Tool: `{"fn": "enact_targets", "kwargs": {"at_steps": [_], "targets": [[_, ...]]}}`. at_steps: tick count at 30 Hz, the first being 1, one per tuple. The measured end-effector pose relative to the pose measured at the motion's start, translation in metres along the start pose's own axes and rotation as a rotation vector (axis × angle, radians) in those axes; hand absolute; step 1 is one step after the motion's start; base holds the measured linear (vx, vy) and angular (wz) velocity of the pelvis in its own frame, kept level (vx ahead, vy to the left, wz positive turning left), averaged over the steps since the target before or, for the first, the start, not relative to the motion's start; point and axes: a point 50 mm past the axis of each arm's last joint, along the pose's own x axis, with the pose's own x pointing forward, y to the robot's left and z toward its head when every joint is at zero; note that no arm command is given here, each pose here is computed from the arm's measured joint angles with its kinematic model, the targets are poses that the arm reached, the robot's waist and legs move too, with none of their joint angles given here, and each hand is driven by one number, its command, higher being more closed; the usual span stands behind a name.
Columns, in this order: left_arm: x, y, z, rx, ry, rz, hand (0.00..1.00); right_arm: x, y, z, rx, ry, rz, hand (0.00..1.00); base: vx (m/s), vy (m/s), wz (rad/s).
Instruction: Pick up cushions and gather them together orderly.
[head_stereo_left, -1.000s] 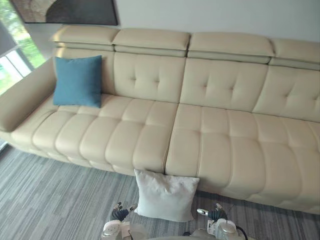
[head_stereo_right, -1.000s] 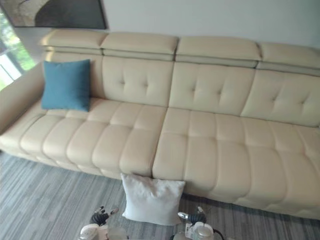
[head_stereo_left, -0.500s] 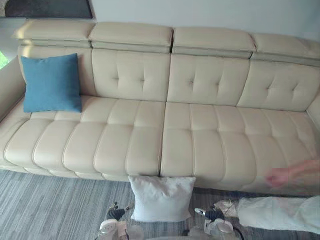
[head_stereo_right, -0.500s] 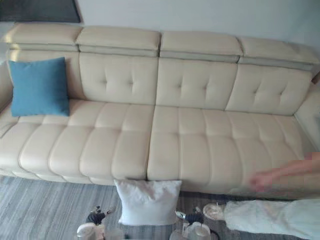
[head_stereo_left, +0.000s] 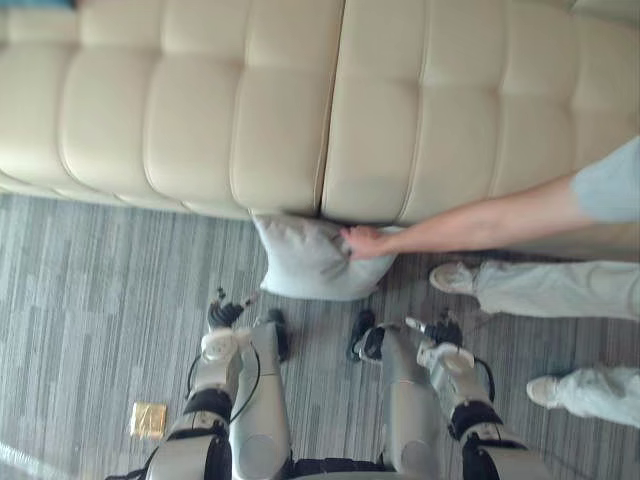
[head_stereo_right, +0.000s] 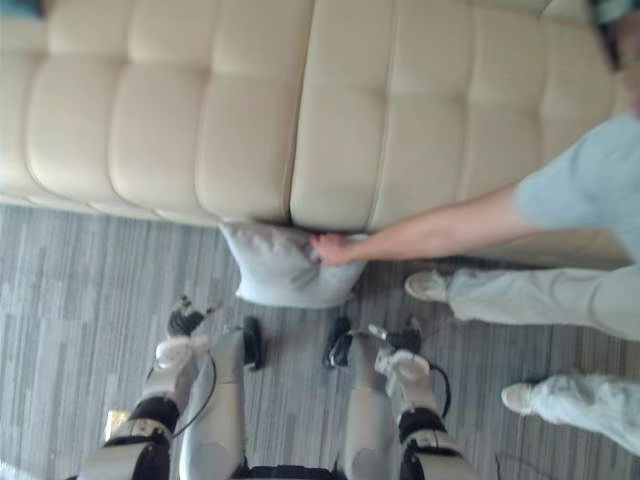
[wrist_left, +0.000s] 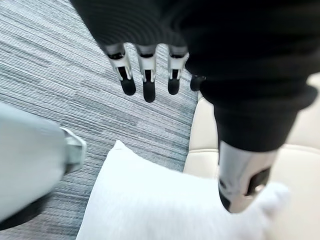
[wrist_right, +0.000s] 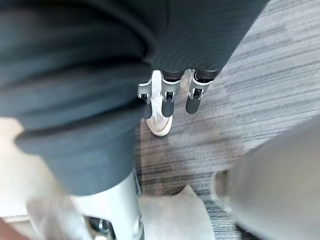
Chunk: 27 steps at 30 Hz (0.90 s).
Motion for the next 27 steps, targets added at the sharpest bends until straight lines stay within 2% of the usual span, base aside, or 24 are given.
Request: {"fn": "enact_targets", "kwargs": {"at_steps": [5, 10, 18, 22, 27], "targets": [[0.008, -0.024, 0.037, -0.041, -0.095, -0.035, 0.00, 0.007, 0.029, 0.055, 0.062, -0.152, 0.044, 0.00, -0.01, -0.015, 0.04], [0.008, -0.044, 0.060, -0.058, -0.159, -0.082, 0.00, 0.004, 0.049, 0.077, 0.107, -0.205, 0.080, 0.00, -0.01, -0.029, 0.06], [-0.002, -0.071, 0.058, -0.033, -0.163, -0.152, 0.00, 0.003, 0.048, 0.076, 0.098, -0.214, 0.063, 0.00, -0.01, -0.050, 0.05], [-0.006, -0.073, 0.051, -0.023, -0.153, -0.152, 0.00, -0.001, 0.049, 0.059, 0.062, -0.181, 0.083, 0.00, -0.02, -0.045, -0.06], [-0.012, -0.069, 0.032, 0.008, -0.123, -0.158, 0.00, -0.004, 0.032, 0.030, 0.039, -0.119, 0.049, 0.00, -0.05, -0.029, 0.01]]}}
